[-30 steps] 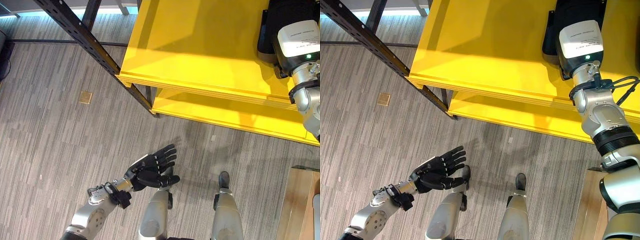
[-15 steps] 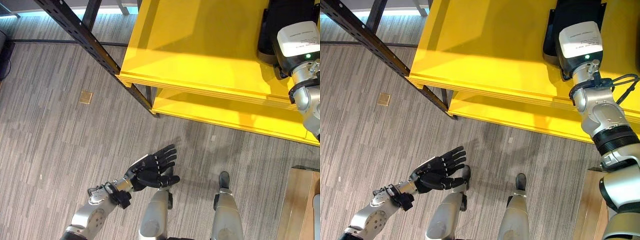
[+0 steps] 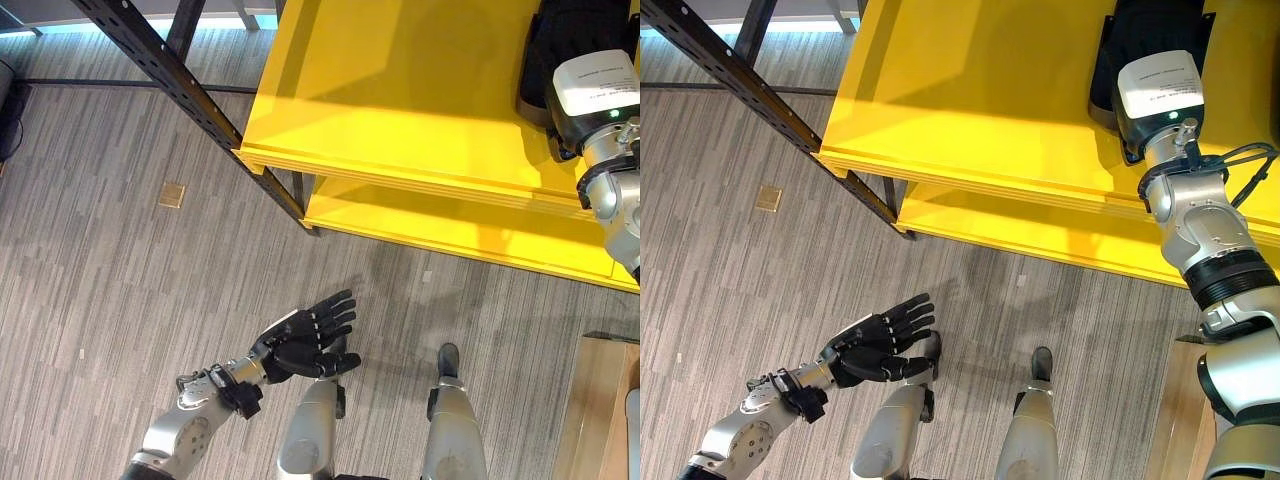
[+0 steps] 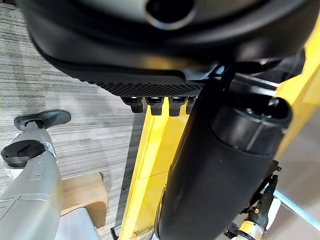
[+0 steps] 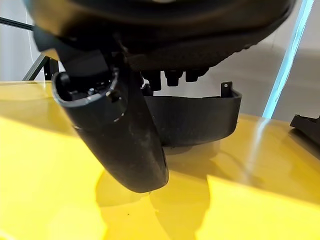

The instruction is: Move parts from the plastic box to the shelf.

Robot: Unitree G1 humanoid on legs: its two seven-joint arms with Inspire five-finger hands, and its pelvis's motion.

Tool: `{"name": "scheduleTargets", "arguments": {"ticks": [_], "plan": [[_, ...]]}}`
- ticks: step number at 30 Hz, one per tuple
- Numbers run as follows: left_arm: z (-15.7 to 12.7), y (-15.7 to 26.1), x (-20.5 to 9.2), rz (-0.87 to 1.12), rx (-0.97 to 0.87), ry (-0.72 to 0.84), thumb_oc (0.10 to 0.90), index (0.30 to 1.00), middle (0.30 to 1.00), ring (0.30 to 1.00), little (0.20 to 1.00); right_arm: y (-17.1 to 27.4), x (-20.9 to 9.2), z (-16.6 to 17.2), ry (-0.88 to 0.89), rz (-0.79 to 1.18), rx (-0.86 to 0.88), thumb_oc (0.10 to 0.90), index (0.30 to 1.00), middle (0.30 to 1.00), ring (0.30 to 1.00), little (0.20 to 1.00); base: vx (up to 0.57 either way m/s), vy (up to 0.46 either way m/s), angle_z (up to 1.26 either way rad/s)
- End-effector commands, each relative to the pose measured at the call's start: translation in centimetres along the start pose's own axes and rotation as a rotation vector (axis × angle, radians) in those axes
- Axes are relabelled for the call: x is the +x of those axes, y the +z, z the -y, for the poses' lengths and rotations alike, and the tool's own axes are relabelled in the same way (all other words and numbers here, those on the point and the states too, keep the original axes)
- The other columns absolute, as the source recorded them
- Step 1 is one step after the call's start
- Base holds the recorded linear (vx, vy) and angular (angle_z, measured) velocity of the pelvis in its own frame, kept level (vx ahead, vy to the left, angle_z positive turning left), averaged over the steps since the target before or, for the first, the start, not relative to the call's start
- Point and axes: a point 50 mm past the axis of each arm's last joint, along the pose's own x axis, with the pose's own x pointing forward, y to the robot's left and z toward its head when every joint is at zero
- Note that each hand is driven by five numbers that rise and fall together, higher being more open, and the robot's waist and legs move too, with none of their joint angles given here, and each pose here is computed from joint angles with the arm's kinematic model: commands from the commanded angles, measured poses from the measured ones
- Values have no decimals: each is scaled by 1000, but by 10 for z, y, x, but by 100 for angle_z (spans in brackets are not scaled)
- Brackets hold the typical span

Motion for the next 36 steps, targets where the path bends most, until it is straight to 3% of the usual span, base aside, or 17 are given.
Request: {"name": "scheduleTargets", "arguments": {"ticks": [1,16,36], "plan": [[15,22,-4,109,46,-115,900,1000,1000,1000,1000,-5,19,58,-255,-14,-85,900,1000,1000,1000,1000,0,0,0],[17,18,-3,114,16,-115,900,1000,1000,1000,1000,0,11,75,-462,-11,-60,900,1000,1000,1000,1000,0,0,0],[20,16,-4,125,0,-121,900,1000,1000,1000,1000,20,2,71,-418,100,47,900,1000,1000,1000,1000,-1,7,-2]]}}
